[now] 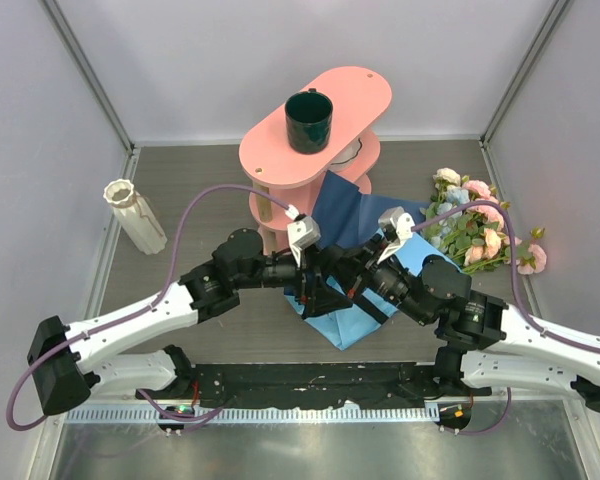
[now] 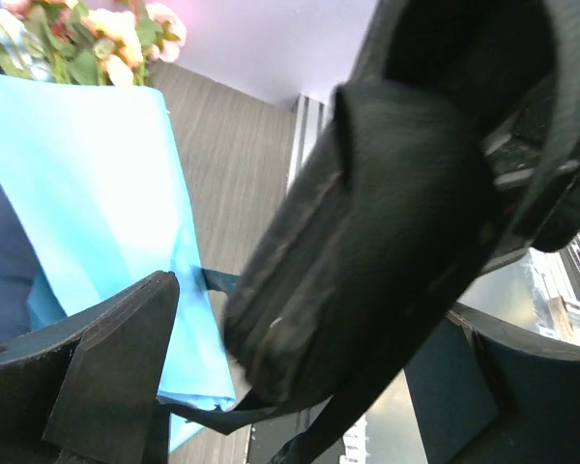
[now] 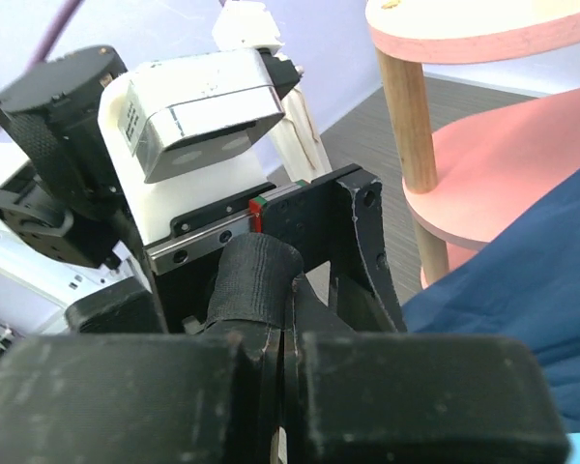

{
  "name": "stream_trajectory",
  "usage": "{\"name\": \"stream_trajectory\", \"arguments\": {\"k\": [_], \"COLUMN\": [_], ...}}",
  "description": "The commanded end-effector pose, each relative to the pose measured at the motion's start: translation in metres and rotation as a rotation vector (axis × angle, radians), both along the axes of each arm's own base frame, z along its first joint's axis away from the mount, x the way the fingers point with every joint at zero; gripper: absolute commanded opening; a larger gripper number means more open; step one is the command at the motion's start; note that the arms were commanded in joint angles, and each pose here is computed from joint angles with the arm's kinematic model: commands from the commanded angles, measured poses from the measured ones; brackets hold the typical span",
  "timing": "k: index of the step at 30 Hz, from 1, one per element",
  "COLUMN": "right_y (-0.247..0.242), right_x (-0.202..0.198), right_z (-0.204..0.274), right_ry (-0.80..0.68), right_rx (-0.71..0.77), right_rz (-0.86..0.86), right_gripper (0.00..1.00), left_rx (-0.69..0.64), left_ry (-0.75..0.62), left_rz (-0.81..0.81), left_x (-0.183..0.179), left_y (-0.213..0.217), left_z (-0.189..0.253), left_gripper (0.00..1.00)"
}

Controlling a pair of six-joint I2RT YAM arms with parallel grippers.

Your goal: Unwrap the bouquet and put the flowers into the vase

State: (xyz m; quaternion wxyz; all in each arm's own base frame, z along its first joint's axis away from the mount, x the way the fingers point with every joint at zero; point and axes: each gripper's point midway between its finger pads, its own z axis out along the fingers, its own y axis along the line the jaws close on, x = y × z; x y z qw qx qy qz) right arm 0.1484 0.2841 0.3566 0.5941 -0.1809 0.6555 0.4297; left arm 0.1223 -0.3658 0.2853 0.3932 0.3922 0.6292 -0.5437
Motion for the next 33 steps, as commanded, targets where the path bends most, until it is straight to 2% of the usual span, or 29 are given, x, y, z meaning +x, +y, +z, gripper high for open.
{"name": "stream_trajectory", "arguments": {"k": [1, 2, 5, 6, 8, 9, 10, 11, 12, 13, 15, 16, 18, 19, 23, 25, 26, 28, 32, 33], "right_y": [0.008, 0.009, 0.009, 0.007, 0.002, 0.000, -0.002, -0.004, -0.009, -0.011, -0.024, -0.035, -0.052, -0.062, -0.087, -0.100, -0.105, -0.123, -0.148, -0.149], "right_x": [-0.002, -0.001, 0.002, 0.005, 0.009, 0.011, 0.012, 0.013, 0.016, 0.018, 0.024, 0.030, 0.031, 0.032, 0.021, 0.013, 0.012, 0.010, 0.010, 0.010], "right_z": [0.028, 0.028, 0.027, 0.026, 0.028, 0.028, 0.026, 0.026, 0.028, 0.019, 0.024, 0.007, 0.010, 0.003, 0.005, 0.007, 0.008, 0.009, 0.011, 0.009], "right_ry": [-0.002, 0.007, 0.019, 0.028, 0.041, 0.050, 0.057, 0.057, 0.056, 0.062, 0.063, 0.080, 0.083, 0.089, 0.079, 0.072, 0.072, 0.080, 0.084, 0.086], "right_rx": [0.144, 0.155, 0.176, 0.184, 0.199, 0.207, 0.199, 0.193, 0.187, 0.136, 0.109, 0.019, 0.001, -0.032, -0.020, -0.012, -0.008, 0.010, 0.065, 0.072], "right_rz": [0.020, 0.014, 0.000, -0.025, -0.053, -0.073, -0.083, -0.089, -0.119, -0.138, -0.195, -0.258, -0.305, -0.334, -0.317, -0.295, -0.297, -0.326, -0.383, -0.386], "right_gripper": [0.01, 0.01, 0.01, 0.01, 0.01, 0.01, 0.01, 0.04, 0.10, 0.34, 0.56, 0.70, 0.78, 0.82, 0.91, 0.91, 0.91, 0.91, 0.91, 0.91], "left_rx": [-0.183, -0.191, -0.197, -0.182, -0.173, -0.159, -0.151, -0.143, -0.110, -0.104, -0.071, -0.083, -0.066, -0.065, -0.083, -0.026, -0.026, 0.038, 0.093, 0.098], "left_ry": [-0.025, -0.024, -0.033, -0.034, -0.057, -0.061, -0.068, -0.092, -0.084, -0.101, -0.152, -0.181, -0.232, -0.250, -0.327, -0.348, -0.359, -0.364, -0.373, -0.372], "left_rz": [0.085, 0.116, 0.141, 0.153, 0.165, 0.167, 0.177, 0.192, 0.230, 0.237, 0.264, 0.295, 0.352, 0.431, 0.650, 0.720, 0.810, 0.915, 1.305, 1.357], "left_x": [0.017, 0.024, 0.031, 0.033, 0.037, 0.038, 0.039, 0.043, 0.048, 0.049, 0.052, 0.053, 0.058, 0.068, 0.086, 0.094, 0.102, 0.111, 0.132, 0.134], "left_y": [0.009, 0.012, 0.016, 0.018, 0.020, 0.021, 0.023, 0.025, 0.028, 0.031, 0.038, 0.046, 0.059, 0.069, 0.112, 0.126, 0.141, 0.162, 0.235, 0.244], "left_z": [0.040, 0.041, 0.045, 0.043, 0.044, 0.042, 0.042, 0.046, 0.040, 0.041, 0.040, 0.050, 0.053, 0.057, 0.083, 0.082, 0.097, 0.099, 0.134, 0.139], "left_gripper": [0.92, 0.90, 0.69, 0.59, 0.47, 0.28, 0.17, 0.00, 0.00, 0.00, 0.00, 0.00, 0.00, 0.00, 0.00, 0.00, 0.00, 0.00, 0.00, 0.00]}}
